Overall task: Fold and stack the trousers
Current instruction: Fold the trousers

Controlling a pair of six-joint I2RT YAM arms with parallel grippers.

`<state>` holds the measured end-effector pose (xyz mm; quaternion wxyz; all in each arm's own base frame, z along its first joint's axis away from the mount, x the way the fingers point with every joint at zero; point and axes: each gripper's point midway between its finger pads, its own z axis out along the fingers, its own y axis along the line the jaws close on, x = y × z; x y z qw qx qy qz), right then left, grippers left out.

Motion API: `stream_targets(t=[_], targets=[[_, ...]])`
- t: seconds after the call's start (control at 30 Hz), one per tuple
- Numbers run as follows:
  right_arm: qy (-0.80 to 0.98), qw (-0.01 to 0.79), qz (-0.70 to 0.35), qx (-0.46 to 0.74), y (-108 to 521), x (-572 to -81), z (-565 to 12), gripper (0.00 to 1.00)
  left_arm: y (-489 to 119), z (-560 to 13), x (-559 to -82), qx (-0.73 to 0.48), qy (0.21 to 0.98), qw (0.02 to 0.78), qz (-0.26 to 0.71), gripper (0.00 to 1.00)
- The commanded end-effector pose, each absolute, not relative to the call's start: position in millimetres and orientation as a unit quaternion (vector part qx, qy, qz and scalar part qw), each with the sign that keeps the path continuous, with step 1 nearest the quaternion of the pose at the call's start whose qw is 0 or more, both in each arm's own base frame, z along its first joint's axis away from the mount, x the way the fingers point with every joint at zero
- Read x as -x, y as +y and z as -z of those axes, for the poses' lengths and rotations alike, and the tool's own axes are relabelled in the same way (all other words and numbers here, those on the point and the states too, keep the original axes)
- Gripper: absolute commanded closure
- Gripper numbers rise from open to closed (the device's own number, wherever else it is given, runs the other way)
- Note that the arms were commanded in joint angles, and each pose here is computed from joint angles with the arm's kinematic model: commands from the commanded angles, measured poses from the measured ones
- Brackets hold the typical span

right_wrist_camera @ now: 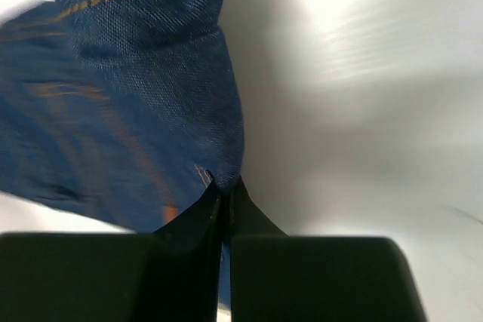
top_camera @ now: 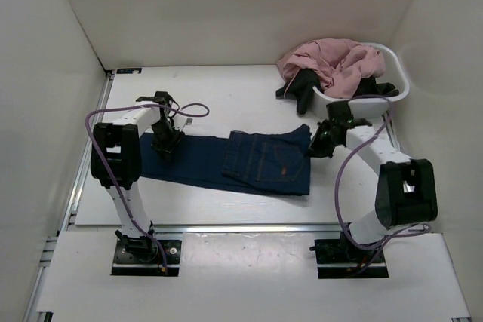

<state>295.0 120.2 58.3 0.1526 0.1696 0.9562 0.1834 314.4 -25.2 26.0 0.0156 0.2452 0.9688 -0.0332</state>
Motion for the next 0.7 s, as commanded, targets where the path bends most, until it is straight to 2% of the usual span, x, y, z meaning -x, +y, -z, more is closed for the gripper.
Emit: stream_targets(t=[0.0,0.17,0.33,0.43,0.53,0.67], targets=[[0.965,0.182,-0.063,-0.176,53.9,-282.7,-126.6,1.0,-15.7,-44.7,-326.6,-0.244,0.968,0.058,0.002,0.54],[0.969,0.188,0.0,-0.162,29.4,-261.2,-212.9,1.0,-36.6,-39.0,-332.2,-0.26,0.964,0.056,0.022,0.54],[0.974,0.159,0.056,-0.149,43.6,-250.6,-229.5,1.0,-91.5,-35.8,-339.1,-0.3,0.948,0.06,0.087,0.54],[0.978,0.163,0.08,-0.103,78.4,-250.1,-230.9,1.0,-135.0,-33.0,-340.2,-0.337,0.932,0.059,0.118,0.54],[0.976,0.191,0.04,-0.102,116.1,-266.8,-247.5,1.0,-159.4,-23.1,-334.2,-0.355,0.924,0.041,0.138,0.53],[0.974,0.214,0.002,-0.077,175.3,-296.0,-258.3,1.0,-161.1,-8.0,-342.6,-0.351,0.929,0.028,0.119,0.51]])
